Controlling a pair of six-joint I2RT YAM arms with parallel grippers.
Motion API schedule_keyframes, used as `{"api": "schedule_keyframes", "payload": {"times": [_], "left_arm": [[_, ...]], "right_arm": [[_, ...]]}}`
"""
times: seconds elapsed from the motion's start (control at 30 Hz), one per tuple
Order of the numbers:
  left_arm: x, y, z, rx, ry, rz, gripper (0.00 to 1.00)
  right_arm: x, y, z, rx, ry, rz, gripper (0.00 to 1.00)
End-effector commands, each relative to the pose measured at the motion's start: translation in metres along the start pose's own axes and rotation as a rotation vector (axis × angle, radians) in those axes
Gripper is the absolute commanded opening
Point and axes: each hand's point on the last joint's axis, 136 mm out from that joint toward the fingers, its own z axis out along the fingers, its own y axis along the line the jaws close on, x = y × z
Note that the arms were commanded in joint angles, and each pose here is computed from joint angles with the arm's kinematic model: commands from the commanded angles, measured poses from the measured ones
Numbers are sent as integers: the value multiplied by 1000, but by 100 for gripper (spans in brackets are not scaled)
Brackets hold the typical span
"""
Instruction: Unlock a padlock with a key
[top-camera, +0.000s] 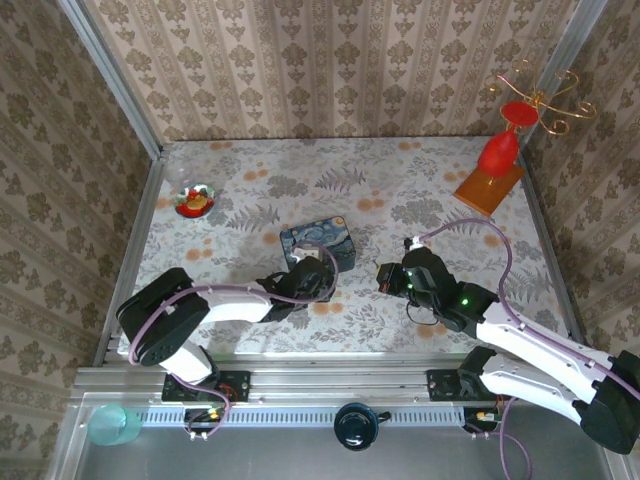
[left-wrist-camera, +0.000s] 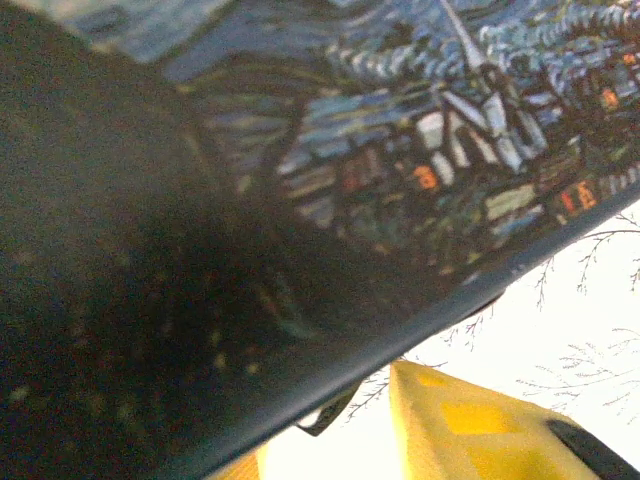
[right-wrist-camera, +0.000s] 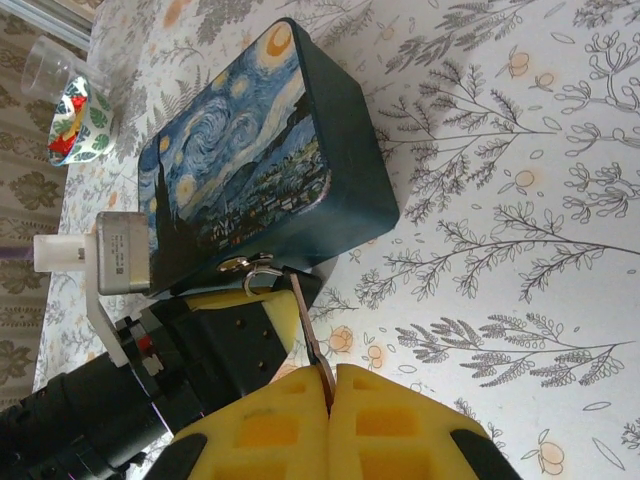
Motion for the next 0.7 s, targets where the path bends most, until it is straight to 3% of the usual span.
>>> {"api": "schedule_keyframes", "payload": {"times": [0.0, 0.27, 0.43, 0.67], "left_arm": [[-15, -6, -6, 61, -66, -24, 39], [-15, -9, 8, 196, -63, -84, 43], [-19, -11, 15, 193, -66, -69, 44], [-32, 3, 16, 190, -94, -121, 35]], "right_arm": [[6, 0, 0, -21, 17, 26, 0], [12, 14, 6, -97, 33, 27, 0], [20, 18, 13, -109, 47, 8, 0], [31, 13, 27, -83, 83, -11, 0]]}}
